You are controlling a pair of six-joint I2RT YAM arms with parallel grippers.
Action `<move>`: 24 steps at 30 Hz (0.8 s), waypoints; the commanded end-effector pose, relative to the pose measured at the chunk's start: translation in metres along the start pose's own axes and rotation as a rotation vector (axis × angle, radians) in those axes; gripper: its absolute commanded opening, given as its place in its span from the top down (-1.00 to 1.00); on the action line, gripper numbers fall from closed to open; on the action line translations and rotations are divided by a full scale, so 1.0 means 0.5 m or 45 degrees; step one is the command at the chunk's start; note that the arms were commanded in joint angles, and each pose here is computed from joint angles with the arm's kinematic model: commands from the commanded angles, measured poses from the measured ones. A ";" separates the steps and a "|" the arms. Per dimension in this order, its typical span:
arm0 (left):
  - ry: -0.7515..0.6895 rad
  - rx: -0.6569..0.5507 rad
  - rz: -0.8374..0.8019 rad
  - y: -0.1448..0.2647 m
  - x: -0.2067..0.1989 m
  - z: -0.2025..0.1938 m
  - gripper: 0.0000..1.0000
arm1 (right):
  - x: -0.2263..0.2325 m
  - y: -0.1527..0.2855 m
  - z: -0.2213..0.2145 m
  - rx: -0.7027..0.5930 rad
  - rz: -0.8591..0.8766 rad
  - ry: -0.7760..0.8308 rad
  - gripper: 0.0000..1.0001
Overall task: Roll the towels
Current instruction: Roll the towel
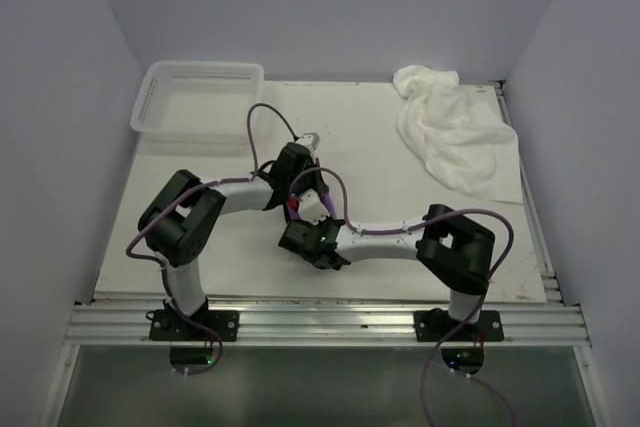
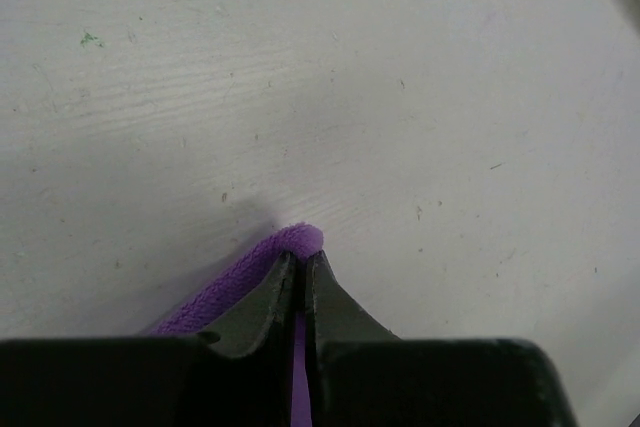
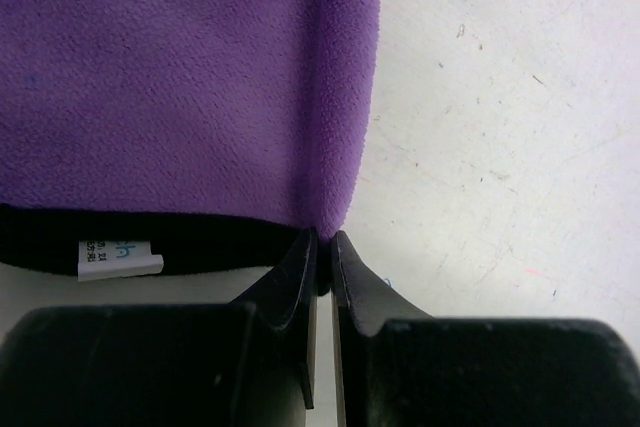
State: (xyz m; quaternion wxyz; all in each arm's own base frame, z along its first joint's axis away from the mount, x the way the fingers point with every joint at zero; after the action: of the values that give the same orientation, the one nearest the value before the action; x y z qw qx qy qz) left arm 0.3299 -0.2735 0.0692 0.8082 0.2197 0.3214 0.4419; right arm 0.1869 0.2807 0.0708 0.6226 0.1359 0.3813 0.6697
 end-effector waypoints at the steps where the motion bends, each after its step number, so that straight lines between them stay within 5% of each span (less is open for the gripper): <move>1: 0.007 -0.261 0.103 0.007 0.053 0.093 1.00 | -0.009 0.017 -0.044 0.089 -0.047 0.213 1.00; 24: -0.027 -0.176 0.178 0.024 0.097 0.043 1.00 | 0.060 -0.011 -0.096 0.176 -0.206 0.811 1.00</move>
State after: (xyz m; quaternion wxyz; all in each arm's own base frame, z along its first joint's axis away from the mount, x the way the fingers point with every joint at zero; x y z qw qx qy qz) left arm 0.3291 -0.2465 0.0568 0.7981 0.2188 0.3360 0.4498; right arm 0.1821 0.3048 0.0502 0.5882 -0.0615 0.5057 0.6281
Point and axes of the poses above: each gripper's point midway between its finger pads, its own y axis back along the fingers, its own x axis along the line the jaws close on, z = x × y, the point moved 5 cm from there along y, back along the fingers, and after that the axes turned 12 degrees about -y, right-handed, at the moved point
